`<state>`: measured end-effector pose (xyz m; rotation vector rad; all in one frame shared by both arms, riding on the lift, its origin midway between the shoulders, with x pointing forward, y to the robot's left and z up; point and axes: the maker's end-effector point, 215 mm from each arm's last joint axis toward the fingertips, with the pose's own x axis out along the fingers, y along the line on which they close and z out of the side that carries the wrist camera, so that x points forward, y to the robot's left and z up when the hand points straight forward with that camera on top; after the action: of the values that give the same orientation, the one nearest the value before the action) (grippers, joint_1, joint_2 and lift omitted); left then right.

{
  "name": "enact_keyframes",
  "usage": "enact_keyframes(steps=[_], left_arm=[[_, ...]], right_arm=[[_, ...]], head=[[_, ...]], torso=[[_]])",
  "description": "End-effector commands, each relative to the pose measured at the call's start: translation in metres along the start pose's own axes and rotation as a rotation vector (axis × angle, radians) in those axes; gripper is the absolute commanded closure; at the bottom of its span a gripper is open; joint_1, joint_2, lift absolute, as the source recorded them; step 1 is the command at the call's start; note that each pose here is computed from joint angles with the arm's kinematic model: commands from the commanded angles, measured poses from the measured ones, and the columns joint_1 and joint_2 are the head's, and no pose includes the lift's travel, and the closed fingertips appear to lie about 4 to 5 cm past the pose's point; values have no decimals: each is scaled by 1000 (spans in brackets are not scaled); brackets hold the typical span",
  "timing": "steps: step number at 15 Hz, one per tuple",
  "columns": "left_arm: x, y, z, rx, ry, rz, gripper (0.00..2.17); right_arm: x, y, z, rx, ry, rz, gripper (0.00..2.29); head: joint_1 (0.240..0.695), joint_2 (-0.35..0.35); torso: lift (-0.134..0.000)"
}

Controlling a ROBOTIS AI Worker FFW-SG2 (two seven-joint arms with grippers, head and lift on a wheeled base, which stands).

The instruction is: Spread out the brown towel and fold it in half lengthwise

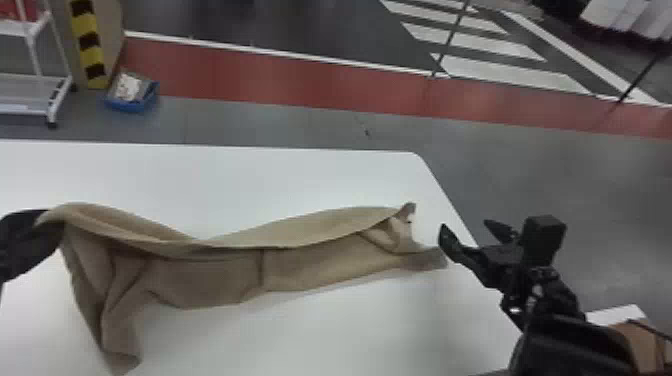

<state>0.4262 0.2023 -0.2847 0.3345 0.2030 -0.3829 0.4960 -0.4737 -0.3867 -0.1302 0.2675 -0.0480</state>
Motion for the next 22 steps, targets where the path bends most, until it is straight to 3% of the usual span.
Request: enact_keyframes(steps=[1, 5, 8, 11, 14, 15, 16, 17, 20, 22], left_arm=[[-8, 11, 14, 10, -2, 31, 1882], [2, 9, 35, 13, -16, 31, 1882], [49, -4, 1, 29, 121, 32, 1878], [89, 16, -32, 7, 254, 97, 1878], [111, 35, -31, -33, 323, 146, 1845], [116, 39, -39, -46, 368, 167, 1298], [121, 41, -49, -41, 397, 181, 228], [123, 45, -62, -34, 434, 193, -2], [113, 50, -90, -55, 487, 221, 36], [109, 57, -94, -67, 492, 230, 56]], right_arm=[[2, 3, 2, 0, -3, 4, 63], [3, 4, -6, 0, 12, 7, 63], [2, 6, -8, -3, 15, 10, 63], [0, 4, -11, -2, 21, 8, 63], [-1, 3, -11, -5, 19, 6, 63], [-1, 4, -11, -5, 20, 8, 63], [-1, 5, -11, -6, 18, 10, 63], [-1, 5, -12, -6, 19, 9, 63], [-2, 4, -11, -13, 15, 8, 63], [1, 14, -5, -32, 10, 34, 66]], head=[[695, -319], [695, -309], [695, -317], [695, -312], [695, -293], [695, -287], [695, -277], [695, -271], [695, -256], [695, -244]], torso=[[-124], [-124], [-124], [-124], [-124], [-124], [-124], [-124], [-124], [-124]])
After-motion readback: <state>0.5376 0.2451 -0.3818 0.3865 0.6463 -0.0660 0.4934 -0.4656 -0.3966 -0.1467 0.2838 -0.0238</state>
